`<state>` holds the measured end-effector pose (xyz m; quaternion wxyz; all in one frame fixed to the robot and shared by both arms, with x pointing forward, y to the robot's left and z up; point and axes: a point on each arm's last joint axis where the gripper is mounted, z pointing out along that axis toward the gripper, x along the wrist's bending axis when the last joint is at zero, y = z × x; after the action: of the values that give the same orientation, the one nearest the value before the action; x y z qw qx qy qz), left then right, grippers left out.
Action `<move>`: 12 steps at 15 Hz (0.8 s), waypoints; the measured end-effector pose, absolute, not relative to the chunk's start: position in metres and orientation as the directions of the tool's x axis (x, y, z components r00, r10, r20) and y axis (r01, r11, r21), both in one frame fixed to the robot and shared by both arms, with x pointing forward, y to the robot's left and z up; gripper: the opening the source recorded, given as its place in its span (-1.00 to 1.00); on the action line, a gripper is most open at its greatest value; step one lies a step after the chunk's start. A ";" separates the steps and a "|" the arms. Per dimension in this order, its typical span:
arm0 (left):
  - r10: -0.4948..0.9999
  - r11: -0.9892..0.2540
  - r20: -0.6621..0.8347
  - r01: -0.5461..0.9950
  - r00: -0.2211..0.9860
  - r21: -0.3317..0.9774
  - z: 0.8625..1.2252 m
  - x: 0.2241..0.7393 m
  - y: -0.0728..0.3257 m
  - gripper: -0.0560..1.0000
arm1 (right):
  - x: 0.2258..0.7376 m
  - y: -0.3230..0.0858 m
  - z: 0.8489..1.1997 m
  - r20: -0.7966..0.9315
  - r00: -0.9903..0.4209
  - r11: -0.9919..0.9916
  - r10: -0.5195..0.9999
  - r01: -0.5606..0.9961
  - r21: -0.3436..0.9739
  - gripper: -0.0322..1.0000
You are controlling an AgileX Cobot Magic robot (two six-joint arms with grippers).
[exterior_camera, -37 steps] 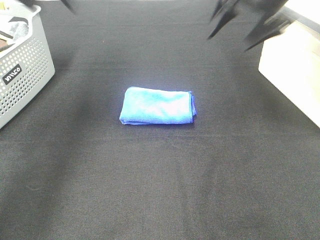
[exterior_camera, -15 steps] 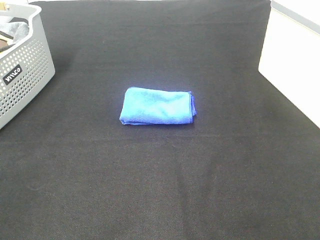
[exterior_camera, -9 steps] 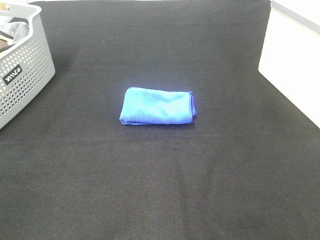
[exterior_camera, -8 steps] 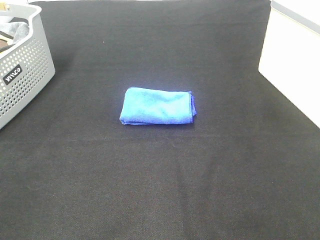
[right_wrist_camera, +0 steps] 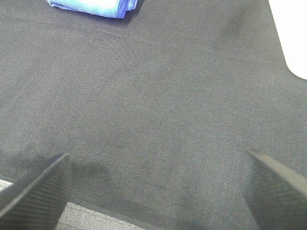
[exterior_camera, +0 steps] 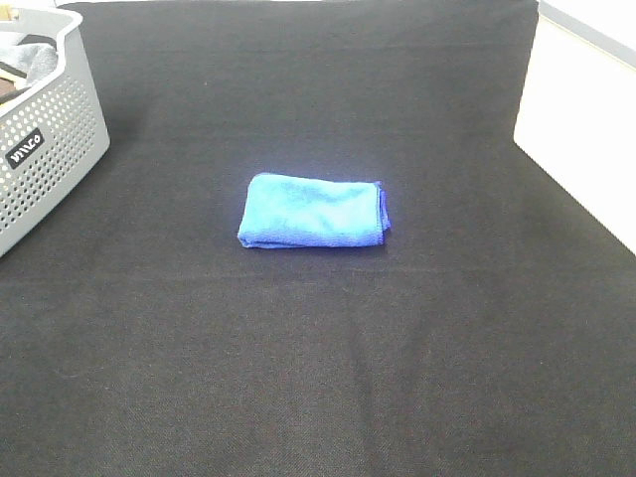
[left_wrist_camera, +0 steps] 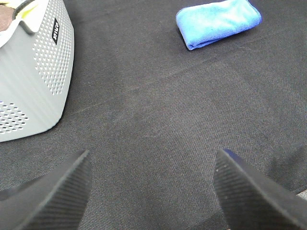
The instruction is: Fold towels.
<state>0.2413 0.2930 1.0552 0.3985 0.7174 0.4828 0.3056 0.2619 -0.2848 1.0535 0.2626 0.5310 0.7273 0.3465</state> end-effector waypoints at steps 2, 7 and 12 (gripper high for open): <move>0.936 -0.216 0.054 0.449 0.347 0.867 1.055 0.241 0.293 0.41 | 0.262 -0.285 1.054 -0.014 -0.298 0.196 0.954 0.590 0.783 0.79; 0.978 -0.145 0.053 0.472 0.202 0.869 1.055 0.241 0.293 0.41 | 0.254 -0.286 1.055 -0.014 -0.274 0.170 0.962 0.552 0.816 0.79; 0.990 -0.110 0.061 0.426 0.127 0.898 1.055 0.233 0.294 0.41 | 0.234 -0.287 1.056 -0.027 -0.160 0.098 0.987 0.454 0.886 0.79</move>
<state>0.2326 0.2937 1.0554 0.3811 0.6466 0.5475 0.3700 0.2342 -0.2869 1.0557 0.3444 0.5490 0.6560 0.3869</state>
